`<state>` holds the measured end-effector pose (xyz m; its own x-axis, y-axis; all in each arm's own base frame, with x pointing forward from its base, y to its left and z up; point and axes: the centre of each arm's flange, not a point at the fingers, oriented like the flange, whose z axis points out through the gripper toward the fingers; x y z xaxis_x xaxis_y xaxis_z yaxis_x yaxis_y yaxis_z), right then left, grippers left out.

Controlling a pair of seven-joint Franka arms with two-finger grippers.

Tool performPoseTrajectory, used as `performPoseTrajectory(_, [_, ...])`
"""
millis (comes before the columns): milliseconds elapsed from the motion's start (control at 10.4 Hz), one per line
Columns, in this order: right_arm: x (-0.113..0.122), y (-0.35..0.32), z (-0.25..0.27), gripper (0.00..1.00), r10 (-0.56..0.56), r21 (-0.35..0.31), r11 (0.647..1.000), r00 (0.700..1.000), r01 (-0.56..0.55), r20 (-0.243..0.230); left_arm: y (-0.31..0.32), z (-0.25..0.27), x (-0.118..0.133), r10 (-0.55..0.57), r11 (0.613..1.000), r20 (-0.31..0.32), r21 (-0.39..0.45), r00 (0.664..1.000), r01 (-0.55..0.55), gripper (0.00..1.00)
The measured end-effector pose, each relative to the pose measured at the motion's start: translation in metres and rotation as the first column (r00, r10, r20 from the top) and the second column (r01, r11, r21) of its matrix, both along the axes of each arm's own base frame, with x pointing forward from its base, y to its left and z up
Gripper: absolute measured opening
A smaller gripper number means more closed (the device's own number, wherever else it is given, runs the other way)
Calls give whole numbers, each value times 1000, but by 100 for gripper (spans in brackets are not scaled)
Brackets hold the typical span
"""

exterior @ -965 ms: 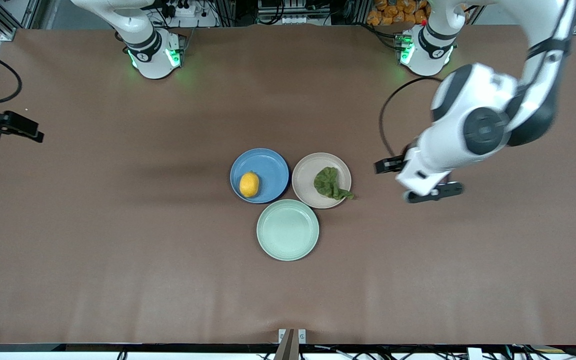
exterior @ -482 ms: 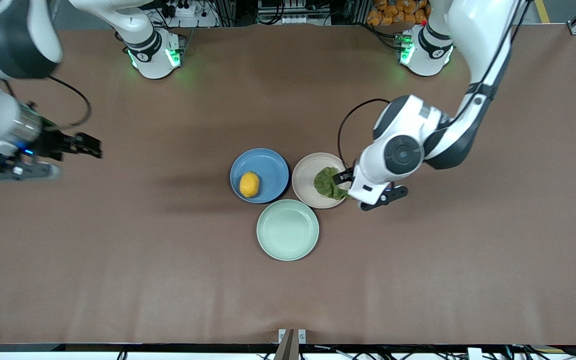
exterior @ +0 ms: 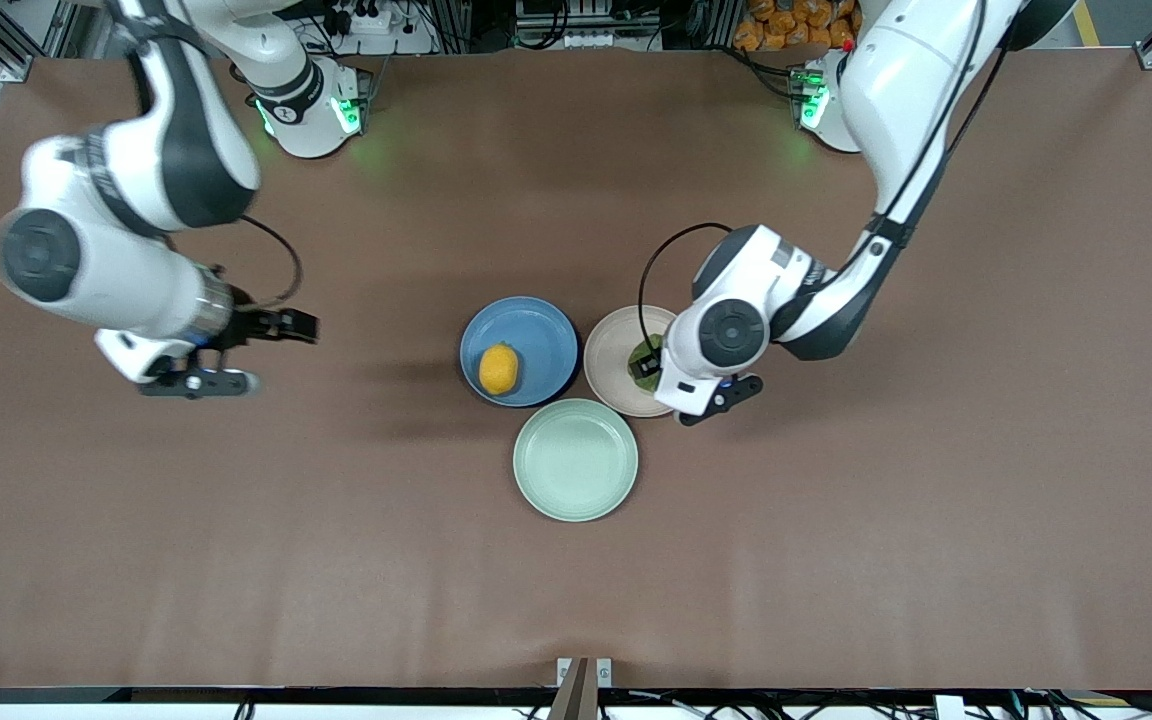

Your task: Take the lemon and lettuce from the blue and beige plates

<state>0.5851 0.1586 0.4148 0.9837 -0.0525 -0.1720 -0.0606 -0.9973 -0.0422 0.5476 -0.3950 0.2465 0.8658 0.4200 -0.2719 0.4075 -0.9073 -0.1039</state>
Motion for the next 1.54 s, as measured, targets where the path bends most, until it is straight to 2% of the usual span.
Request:
performPoseTrajectory(289, [-5, 77, -62, 100, -106, -4, 994, 994, 106, 36, -11, -33, -13, -22, 998, -14, 51, 1000, 23, 93])
performPoseTrajectory(386, [-7, 99, -81, 100, -145, 2, 989, 988, 145, 47, -11, -41, -13, -24, 998, -12, 52, 1000, 25, 87])
performPoseTrajectory(579, [-14, 136, -112, 100, -208, 12, 978, 976, 208, 62, -9, -53, -11, -17, 999, -7, 48, 1000, 17, 83])
performPoseTrajectory(772, [-19, 157, -136, 100, -232, 18, 973, 970, 231, 73, -9, -59, -9, -13, 999, -1, 42, 1000, 13, 74])
performPoseTrajectory(965, [-25, 174, -160, 100, -258, 31, 966, 963, 256, 82, -10, -63, -10, -19, 999, 1, 45, 1000, 19, 50])
performPoseTrajectory(1254, [-39, 199, -193, 100, -263, 25, 965, 962, 262, 74, -13, -62, -10, -24, 999, 7, 45, 1000, 24, 5])
performPoseTrajectory(1544, [-47, 210, -212, 100, -279, 10, 960, 956, 280, 87, -12, -38, 6, 29, 999, 55, 34, 998, -31, 2])
